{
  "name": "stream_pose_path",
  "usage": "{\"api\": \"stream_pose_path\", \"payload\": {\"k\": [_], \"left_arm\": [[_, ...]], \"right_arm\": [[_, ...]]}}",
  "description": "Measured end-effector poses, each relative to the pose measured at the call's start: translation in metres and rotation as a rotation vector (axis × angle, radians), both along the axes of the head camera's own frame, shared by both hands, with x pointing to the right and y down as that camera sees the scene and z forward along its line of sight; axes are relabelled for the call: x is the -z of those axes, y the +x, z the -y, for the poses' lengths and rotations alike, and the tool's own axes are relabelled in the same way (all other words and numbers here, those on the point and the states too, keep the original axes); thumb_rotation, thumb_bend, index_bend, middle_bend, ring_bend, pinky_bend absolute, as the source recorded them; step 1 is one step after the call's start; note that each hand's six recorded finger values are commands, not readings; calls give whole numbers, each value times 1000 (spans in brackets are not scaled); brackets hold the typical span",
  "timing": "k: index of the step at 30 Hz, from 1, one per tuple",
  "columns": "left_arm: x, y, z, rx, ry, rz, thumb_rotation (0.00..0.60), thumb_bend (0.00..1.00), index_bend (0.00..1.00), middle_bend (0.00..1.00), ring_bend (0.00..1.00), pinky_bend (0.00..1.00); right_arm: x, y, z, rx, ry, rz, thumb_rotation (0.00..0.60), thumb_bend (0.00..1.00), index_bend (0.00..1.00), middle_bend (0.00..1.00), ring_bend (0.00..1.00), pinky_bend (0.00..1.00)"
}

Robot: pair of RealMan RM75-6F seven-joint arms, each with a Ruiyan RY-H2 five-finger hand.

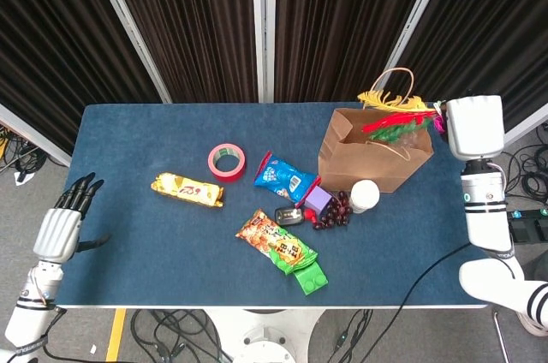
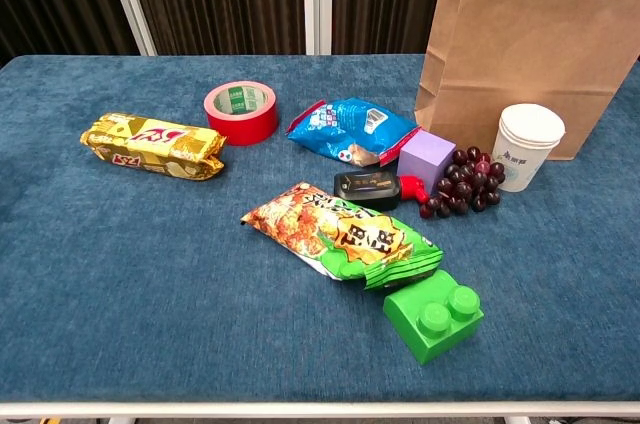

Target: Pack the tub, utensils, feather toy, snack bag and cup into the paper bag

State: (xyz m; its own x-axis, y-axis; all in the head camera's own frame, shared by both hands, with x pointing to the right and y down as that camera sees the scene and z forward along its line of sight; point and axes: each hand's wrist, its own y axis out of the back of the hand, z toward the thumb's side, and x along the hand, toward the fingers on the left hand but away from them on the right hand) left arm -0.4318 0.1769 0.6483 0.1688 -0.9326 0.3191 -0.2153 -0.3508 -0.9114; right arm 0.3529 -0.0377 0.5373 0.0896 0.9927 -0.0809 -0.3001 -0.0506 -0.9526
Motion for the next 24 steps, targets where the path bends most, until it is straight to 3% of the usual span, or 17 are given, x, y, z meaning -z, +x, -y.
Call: {"api": "stream_pose_path", "payload": {"k": [4,9,12,24], "left_arm": [[1,-2,-1,5,2,-1,600,84,114,88,35,198],[1,-6,-2,12,4,0,600,85,114,88,35,198],[1,-6,-2,13,4,-2,600,84,114,88,35,198],[4,-3,3,11,18,-15,600,85,114,88,35,198]], "right_arm": [[-6,-7,3,4,-16,-13,600,214,808,676,540,652],[-13,-12,2,8,-47,-53,600,16,610,447,267,472],[-18,-15,1,8,-74,-50,600,0,511,346,181,404],[1,-19,0,32,-15,-12,600,0,482,331,167,378]]}}
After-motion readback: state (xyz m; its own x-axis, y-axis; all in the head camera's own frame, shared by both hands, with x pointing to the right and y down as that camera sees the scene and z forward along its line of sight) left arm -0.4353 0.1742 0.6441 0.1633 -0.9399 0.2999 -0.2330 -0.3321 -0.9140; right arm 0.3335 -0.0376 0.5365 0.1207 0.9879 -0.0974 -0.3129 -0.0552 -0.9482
